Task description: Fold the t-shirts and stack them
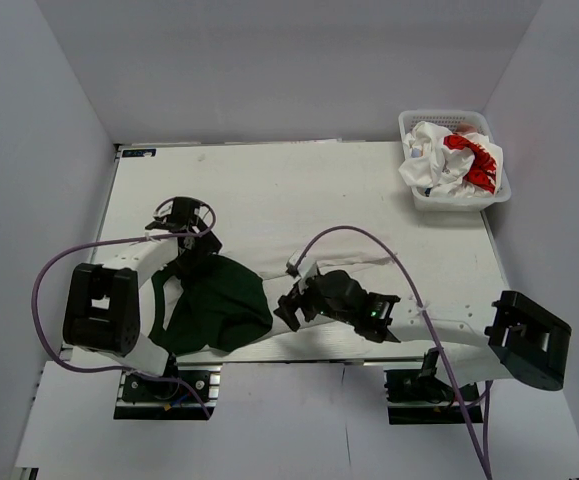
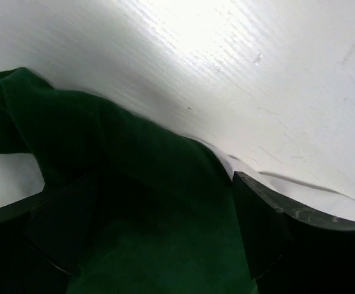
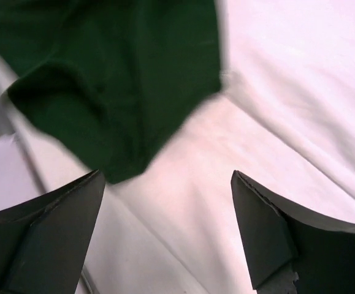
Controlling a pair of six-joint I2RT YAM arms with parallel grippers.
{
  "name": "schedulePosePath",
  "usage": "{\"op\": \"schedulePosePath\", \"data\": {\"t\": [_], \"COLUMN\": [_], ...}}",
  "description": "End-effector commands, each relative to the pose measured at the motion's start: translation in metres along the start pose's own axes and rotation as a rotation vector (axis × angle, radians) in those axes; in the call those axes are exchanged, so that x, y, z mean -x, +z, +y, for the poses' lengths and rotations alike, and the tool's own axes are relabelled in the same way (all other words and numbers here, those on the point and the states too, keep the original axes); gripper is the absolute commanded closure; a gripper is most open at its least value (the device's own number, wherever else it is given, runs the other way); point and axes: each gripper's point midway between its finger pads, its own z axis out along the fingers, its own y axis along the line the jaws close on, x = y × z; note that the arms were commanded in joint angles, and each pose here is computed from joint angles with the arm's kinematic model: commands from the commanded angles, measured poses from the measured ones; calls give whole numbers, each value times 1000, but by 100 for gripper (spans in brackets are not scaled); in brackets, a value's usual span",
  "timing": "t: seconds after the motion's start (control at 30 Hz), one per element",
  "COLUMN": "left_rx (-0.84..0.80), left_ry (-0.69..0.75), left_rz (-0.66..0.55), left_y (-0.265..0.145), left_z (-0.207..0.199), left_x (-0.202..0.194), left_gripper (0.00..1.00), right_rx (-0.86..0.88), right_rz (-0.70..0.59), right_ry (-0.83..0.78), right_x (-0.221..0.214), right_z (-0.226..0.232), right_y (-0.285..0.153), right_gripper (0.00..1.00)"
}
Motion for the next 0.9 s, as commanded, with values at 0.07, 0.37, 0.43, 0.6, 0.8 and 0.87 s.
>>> {"op": "schedulePosePath", "data": {"t": [0.07,0.37,0.43,0.6,0.8,0.87], "left_rx": [-100,-542,-646,-760,-887,-858], "left_ry": [35,172,210,299,393,409], "left_rz": [-81,145,197,344,509,535], "left_y": [-44,-87,-102,-109,-127,-123], "left_z": [-25,-64,-70,-62,-46,-35], "left_x": [28,-47,-65,-123,-180,-192], "left_gripper": [0,0,0,0,0,0], "right_rx": [-446,-811,-823,-901,-906,-912], "right_rz": [-82,-9,-21,-52,-18,-10], "right_ry": [257,630,672,745,799,796], "right_x": [20,-23,-25,-29,-31,-33], "right_z": [-80,-178,-185,-221,-248,-255], "right_y": [-15,-49,-55,-78,-77,-77], "right_gripper": [10,10,10,10,10,10]}}
